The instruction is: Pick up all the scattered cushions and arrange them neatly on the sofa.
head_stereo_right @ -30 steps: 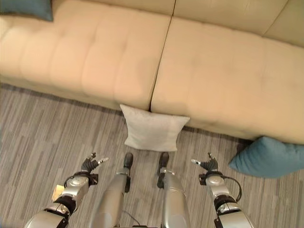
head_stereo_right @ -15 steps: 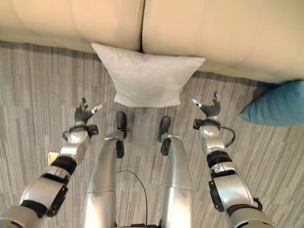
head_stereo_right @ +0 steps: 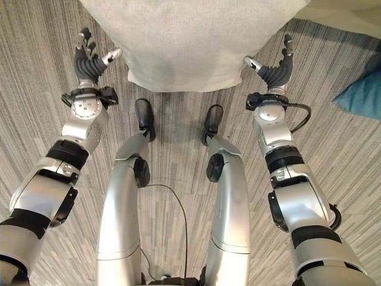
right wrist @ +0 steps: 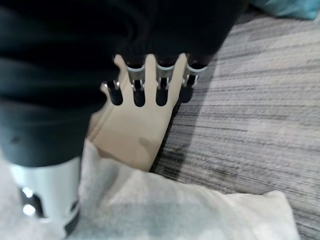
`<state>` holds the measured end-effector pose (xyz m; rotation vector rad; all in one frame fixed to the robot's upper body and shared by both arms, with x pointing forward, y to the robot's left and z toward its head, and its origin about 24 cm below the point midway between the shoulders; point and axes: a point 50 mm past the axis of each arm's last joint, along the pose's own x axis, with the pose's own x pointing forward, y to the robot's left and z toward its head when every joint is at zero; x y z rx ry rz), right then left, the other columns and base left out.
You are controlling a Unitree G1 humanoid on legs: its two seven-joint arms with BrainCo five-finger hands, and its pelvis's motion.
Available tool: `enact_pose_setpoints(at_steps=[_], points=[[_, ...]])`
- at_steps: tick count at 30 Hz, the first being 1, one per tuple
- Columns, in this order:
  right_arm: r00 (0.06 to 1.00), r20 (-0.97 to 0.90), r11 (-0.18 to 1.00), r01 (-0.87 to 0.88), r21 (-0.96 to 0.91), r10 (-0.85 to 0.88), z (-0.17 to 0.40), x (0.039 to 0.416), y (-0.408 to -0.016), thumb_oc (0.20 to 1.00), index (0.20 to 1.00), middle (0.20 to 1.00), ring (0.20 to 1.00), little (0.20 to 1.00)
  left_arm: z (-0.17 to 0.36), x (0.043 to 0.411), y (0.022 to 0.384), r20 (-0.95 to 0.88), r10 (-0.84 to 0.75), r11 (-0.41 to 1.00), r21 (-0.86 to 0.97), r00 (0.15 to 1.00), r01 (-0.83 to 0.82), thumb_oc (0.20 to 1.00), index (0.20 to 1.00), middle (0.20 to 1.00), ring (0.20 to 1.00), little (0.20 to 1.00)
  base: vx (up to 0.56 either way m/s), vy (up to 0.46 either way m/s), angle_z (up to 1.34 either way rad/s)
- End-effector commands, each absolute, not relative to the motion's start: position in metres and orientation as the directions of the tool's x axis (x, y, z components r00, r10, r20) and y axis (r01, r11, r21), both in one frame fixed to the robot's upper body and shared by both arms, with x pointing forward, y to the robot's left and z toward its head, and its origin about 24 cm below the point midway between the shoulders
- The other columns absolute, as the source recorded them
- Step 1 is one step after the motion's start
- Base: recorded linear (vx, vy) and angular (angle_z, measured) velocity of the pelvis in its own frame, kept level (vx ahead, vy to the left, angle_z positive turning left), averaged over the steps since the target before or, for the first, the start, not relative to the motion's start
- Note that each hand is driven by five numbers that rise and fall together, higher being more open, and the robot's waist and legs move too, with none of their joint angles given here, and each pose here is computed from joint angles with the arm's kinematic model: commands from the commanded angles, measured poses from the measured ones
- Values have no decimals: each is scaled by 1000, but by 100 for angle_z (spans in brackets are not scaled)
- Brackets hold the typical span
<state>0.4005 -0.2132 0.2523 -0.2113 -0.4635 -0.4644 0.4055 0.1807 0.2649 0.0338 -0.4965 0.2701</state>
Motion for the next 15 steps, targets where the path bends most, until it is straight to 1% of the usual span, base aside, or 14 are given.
enact_pose_setpoints(at_steps=[1,3,4,5,7,10,11,12,13,14,15], points=[[814,472,884,447,-138,-339,228,396,-211,1000,1000,1000,1000,1000,225,402,196,408,294,952,-45,864,-303,1000,1000,1000,1000,1000,14,23,-3],[808,512,893,422,-157,-292,246,398,-199,1000,1000,1000,1000,1000,239,404,191,434,268,957,-17,860,-289,1000,1000,1000,1000,1000,13,32,-5],[798,565,908,374,-189,-211,268,401,-175,1000,1000,1000,1000,1000,254,408,180,460,231,959,41,857,-280,1000,1000,1000,1000,1000,20,31,-10],[794,577,911,363,-198,-191,273,401,-169,1000,1000,1000,1000,1000,256,409,176,465,221,961,46,857,-273,1000,1000,1000,1000,1000,21,10,-17],[787,613,936,260,-237,-64,290,400,-126,1000,1000,1000,1000,1000,269,409,144,489,142,985,14,860,-171,1000,1000,1000,1000,1000,5,-6,-16],[791,612,965,156,-212,6,292,397,-100,1000,1000,1000,1000,1000,270,409,125,481,94,995,-37,871,-87,1000,1000,1000,1000,1000,0,31,-5],[788,614,972,118,-205,33,293,395,-92,573,573,573,573,573,271,408,122,484,81,997,-52,871,-64,1000,1000,1000,1000,1000,3,24,-8],[784,619,976,87,-200,57,295,393,-85,316,316,316,316,316,273,407,118,489,63,998,-55,870,-41,1000,1000,1000,1000,1000,4,34,-12],[777,624,979,53,-195,82,296,391,-78,200,200,200,200,200,274,406,116,490,52,997,-70,870,-20,1000,1000,1000,1000,1000,8,-1,-9],[764,633,981,2,-195,124,299,387,-67,200,200,200,200,200,275,405,117,496,36,997,-74,867,1,580,580,580,580,580,12,-27,-6],[758,639,983,-20,-181,133,301,385,-62,200,200,200,200,200,275,405,121,496,48,995,-95,867,0,200,200,200,200,200,11,-53,-2]])
